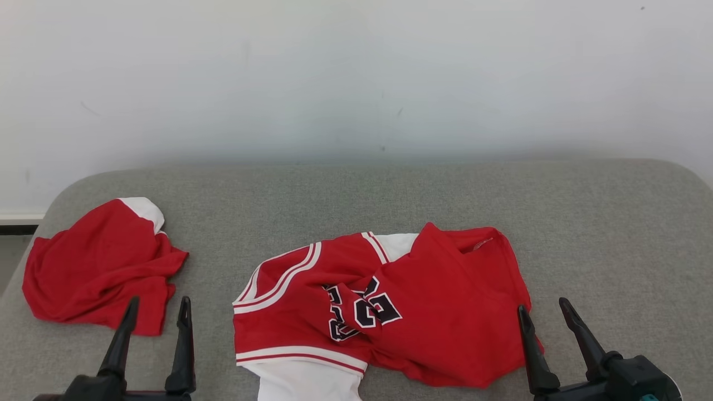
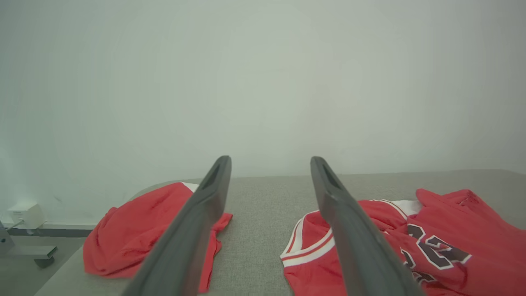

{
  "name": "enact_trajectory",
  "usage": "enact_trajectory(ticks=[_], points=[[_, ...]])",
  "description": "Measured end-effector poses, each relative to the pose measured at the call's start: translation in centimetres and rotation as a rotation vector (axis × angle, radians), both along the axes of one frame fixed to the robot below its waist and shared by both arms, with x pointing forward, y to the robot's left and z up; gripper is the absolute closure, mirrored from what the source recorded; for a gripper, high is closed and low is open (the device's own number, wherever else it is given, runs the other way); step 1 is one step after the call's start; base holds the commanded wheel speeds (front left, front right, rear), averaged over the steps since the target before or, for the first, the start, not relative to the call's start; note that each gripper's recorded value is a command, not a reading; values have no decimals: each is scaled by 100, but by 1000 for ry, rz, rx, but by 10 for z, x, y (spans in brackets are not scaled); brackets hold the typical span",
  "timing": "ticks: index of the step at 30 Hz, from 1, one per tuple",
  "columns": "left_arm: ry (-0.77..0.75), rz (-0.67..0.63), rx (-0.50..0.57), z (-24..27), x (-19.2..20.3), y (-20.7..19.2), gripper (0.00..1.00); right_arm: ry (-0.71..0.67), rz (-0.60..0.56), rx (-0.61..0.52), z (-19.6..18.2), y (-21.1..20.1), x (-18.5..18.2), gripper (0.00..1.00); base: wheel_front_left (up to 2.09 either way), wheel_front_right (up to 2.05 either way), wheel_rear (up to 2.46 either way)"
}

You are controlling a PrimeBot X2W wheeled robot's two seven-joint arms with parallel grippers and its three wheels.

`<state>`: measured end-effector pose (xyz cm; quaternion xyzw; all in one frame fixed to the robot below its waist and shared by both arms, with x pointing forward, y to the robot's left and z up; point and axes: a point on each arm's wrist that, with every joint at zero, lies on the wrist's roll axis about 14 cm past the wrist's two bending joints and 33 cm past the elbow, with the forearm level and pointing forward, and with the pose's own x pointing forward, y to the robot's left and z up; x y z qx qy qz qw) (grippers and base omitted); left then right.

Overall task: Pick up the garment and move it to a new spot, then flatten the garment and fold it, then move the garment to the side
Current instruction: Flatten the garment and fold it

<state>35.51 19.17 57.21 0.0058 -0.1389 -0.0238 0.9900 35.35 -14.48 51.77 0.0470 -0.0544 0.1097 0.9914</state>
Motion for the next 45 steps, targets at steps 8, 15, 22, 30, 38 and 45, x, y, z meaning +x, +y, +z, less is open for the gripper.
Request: enact_trajectory(ticks=[8, 15, 22, 30, 38, 45], points=[[43, 34, -24, -16, -14, 8, 0, 3, -17, -1, -2, -4, -6, 0, 0, 0, 0], [66, 36, -16, -24, -12, 9, 0, 18, -60, 0, -7, -14, -13, 0, 0, 0, 0], [110, 14, -27, -38, -10, 3, 0, 27, -73, 2, -10, -18, -14, 0, 0, 0, 0], [315, -67, -63, -102, -15, -23, 0, 112, -99, -45, -37, -36, -8, 0, 0, 0, 0], [522, -153, -85, -163, -25, -55, 0, 255, -112, -94, -78, -54, 4, 0, 0, 0, 0], [609, -172, -107, -186, -28, -64, 0, 365, -82, -92, -108, -45, 13, 0, 0, 0, 0]])
